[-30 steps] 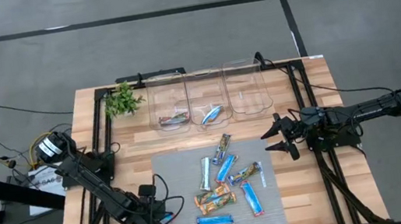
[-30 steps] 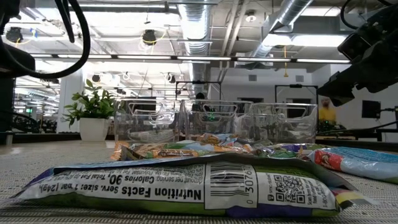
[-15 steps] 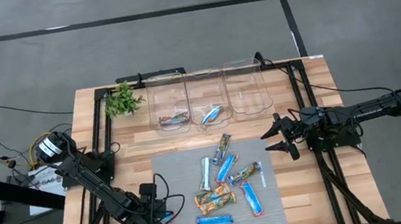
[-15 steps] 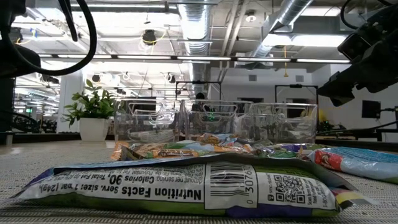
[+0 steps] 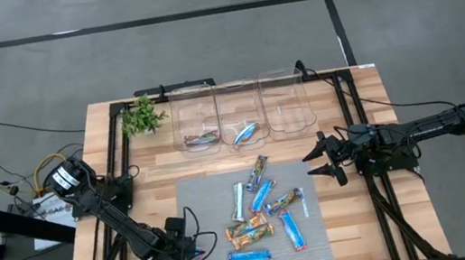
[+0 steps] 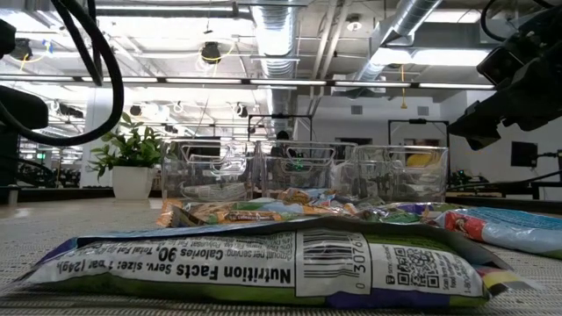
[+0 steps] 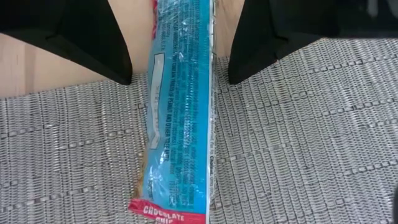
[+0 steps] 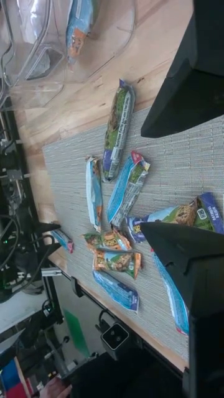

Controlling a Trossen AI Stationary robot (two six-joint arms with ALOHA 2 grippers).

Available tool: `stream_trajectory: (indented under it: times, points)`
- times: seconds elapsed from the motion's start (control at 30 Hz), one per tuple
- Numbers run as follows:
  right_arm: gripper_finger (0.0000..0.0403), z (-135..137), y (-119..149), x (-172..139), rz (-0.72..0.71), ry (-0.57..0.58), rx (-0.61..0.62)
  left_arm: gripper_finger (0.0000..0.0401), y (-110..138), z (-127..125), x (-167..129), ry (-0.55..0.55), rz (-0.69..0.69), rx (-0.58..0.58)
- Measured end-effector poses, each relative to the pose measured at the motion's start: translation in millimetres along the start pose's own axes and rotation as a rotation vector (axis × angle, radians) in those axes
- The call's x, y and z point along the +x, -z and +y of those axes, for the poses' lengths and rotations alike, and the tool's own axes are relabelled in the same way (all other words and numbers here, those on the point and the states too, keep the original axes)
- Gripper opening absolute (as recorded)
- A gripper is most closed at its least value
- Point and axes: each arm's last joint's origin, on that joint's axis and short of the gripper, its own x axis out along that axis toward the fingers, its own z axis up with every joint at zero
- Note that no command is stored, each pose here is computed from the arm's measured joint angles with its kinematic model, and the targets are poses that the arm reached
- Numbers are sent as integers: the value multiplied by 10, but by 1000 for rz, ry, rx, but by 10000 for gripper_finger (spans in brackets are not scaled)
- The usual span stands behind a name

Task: Pick and place Granola Bars by type
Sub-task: Put the red granola bar into the left transparent bin

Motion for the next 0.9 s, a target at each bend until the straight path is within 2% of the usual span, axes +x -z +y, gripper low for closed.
stream_trajectory:
  times: [0.13, 0.53, 0.9]
  points:
    - [226, 1, -1, 0, 0, 0, 0, 249, 0, 1, 3, -3, -2, 0]
    - [226, 0, 0, 0, 0, 0, 0, 159, -4, 0, 2, 13, 0, -6]
    - [226, 0, -1, 0, 0, 0, 0, 157, 16, 1, -1, 45, 41, 39]
